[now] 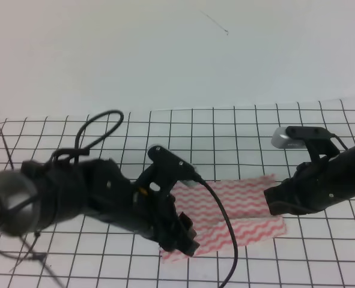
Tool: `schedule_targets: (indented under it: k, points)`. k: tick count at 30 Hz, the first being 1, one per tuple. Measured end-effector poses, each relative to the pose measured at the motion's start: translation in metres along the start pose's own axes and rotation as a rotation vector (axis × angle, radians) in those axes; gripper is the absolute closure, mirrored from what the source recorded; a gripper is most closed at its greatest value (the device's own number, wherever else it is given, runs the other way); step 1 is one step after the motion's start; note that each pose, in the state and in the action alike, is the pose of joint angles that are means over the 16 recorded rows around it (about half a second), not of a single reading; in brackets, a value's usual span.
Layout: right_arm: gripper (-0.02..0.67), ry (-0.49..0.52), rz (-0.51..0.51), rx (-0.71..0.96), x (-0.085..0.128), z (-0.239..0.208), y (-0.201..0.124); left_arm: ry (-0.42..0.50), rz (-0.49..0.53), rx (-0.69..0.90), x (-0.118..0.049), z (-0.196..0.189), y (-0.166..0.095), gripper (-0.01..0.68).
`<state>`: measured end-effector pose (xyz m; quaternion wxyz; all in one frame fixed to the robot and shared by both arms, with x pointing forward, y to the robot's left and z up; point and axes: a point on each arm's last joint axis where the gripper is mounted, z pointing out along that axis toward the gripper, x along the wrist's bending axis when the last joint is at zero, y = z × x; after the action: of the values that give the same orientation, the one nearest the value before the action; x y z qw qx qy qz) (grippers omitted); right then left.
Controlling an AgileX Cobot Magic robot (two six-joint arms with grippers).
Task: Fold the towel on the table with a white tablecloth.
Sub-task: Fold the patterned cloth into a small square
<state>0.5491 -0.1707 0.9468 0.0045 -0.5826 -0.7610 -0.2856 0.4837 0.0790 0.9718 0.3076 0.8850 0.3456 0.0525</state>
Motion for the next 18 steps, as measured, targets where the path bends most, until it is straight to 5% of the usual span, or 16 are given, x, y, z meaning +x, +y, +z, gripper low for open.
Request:
schedule_targets:
  k: [18]
  points:
    - [0.650, 0.031, -0.157, 0.044, 0.003, 0.000, -0.004, -0.113, 0.093, 0.157, 0.025, 0.033, 0.031, 0.333]
